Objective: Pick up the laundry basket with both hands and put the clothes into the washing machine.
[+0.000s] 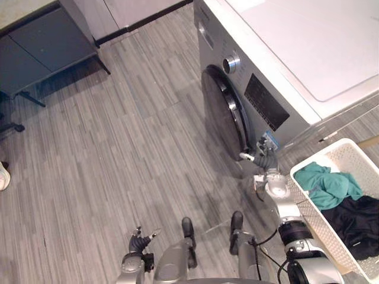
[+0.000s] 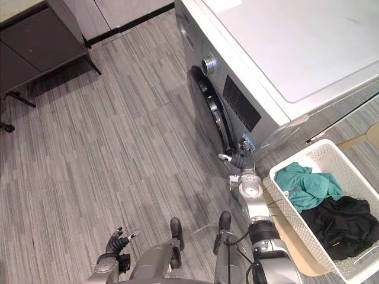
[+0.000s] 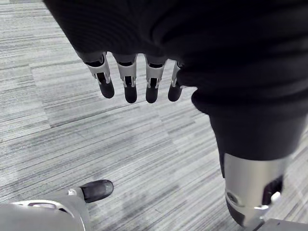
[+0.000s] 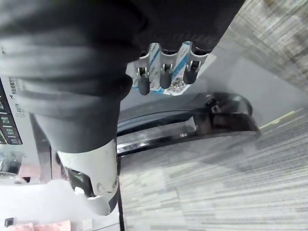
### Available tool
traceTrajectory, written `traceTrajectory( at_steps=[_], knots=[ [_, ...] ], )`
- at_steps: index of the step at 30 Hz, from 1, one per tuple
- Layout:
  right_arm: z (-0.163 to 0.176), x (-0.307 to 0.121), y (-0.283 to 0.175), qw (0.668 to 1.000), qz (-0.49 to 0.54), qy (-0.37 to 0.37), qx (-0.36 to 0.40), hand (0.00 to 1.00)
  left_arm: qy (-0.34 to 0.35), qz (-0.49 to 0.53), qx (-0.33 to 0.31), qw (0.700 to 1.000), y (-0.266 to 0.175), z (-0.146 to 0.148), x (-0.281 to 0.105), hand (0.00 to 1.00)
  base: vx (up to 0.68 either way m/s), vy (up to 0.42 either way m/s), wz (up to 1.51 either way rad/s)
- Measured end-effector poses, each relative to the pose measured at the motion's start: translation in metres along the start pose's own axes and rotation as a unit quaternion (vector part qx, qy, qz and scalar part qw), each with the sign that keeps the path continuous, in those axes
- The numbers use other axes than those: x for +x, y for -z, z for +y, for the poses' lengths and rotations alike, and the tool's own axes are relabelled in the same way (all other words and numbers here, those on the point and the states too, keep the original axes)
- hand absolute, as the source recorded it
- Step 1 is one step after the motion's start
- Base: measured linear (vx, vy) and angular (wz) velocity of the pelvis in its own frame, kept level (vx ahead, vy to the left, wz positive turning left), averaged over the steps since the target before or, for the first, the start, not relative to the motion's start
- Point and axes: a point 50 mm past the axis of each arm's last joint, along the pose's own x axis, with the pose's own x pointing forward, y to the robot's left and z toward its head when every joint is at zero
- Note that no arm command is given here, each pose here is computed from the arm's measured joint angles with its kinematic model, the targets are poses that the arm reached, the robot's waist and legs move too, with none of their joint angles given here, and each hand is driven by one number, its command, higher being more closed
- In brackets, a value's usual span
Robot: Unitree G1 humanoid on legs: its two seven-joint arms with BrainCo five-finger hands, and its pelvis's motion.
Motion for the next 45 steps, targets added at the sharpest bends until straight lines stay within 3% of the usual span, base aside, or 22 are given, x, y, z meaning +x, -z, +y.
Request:
traceTrajectory(
  at_steps=[18,24,33,35,37,39,41,44,45],
  knots=[
    [-0.025,0.065,-0.123,0.992,-0.118,0.037,0.035,0.00,-0.017,-0.071,-0.033,0.997,-0.041,0.013,0.011,0.00,-0.04,-0.008,0.15],
    [-0.030,0.069,-0.117,0.991,-0.091,0.058,0.079,0.00,0.000,-0.086,-0.029,0.996,-0.052,0.003,0.013,0.00,-0.04,-0.027,0.11],
    [0.041,0.054,-0.097,0.985,-0.063,0.006,0.158,0.00,0.020,-0.114,-0.033,0.993,-0.069,-0.012,0.013,0.00,0.02,-0.081,0.22],
    [0.086,0.042,-0.110,0.983,-0.077,-0.069,0.151,0.00,0.026,-0.138,-0.034,0.990,-0.083,-0.016,0.012,0.00,-0.04,-0.166,0.45],
    [0.113,0.033,-0.128,0.975,-0.090,-0.096,0.181,0.00,0.027,-0.152,-0.034,0.987,-0.090,-0.019,0.011,0.00,0.00,-0.152,0.57],
    [0.158,0.001,-0.175,0.944,-0.173,-0.205,0.192,0.00,0.030,-0.174,-0.046,0.983,-0.102,-0.022,0.009,0.00,0.03,-0.191,0.89],
    [0.180,-0.029,-0.208,0.909,-0.236,-0.267,0.214,0.00,0.032,-0.188,-0.053,0.980,-0.111,-0.027,0.007,0.00,0.04,-0.192,0.83],
    [0.195,-0.059,-0.234,0.868,-0.306,-0.326,0.214,0.00,0.040,-0.207,-0.065,0.975,-0.119,-0.033,0.003,0.00,0.06,-0.187,0.67],
    [0.195,-0.059,-0.233,0.869,-0.308,-0.325,0.211,0.00,0.041,-0.209,-0.067,0.975,-0.120,-0.034,0.002,0.00,0.04,-0.148,0.30]
  ],
)
